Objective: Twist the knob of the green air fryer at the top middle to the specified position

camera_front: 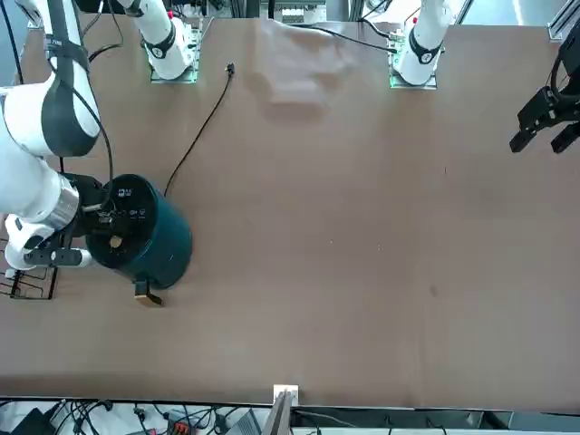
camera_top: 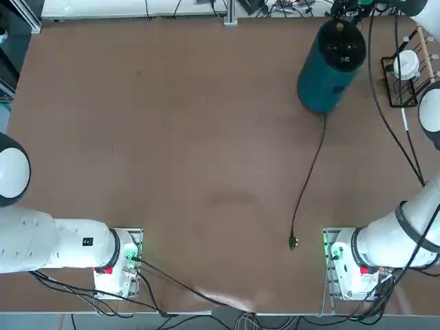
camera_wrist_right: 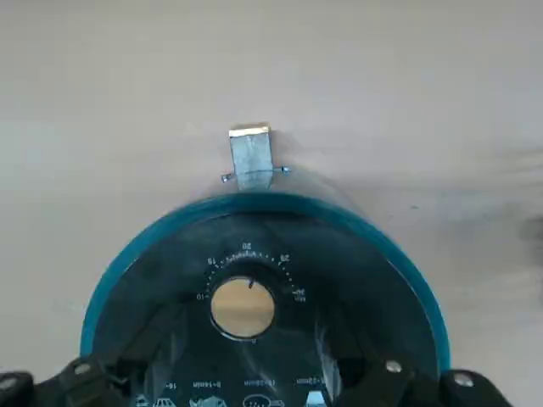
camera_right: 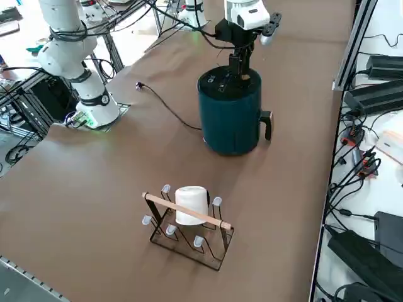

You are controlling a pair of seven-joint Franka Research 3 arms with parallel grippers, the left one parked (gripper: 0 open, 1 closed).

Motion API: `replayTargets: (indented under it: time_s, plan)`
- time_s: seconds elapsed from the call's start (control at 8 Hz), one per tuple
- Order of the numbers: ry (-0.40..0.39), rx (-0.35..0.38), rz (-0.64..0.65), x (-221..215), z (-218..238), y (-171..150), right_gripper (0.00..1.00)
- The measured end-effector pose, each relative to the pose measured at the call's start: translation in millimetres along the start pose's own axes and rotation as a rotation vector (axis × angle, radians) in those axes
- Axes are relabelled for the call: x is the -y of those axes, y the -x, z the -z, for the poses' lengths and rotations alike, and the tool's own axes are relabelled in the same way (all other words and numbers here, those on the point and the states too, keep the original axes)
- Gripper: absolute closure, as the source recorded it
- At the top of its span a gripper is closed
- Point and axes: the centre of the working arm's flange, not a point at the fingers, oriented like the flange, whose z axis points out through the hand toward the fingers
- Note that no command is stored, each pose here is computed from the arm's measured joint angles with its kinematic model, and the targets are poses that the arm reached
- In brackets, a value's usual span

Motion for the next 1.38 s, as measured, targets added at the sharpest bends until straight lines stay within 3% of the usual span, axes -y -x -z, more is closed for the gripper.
replayTargets:
  time_s: [0.5,1.38]
  plan:
    - [0.000,-0.003,0.003,2.2,-0.7,-0.7,0.22]
    - [-0.001,-0.007,0.003,2.3,-1.4,-1.5,0.35]
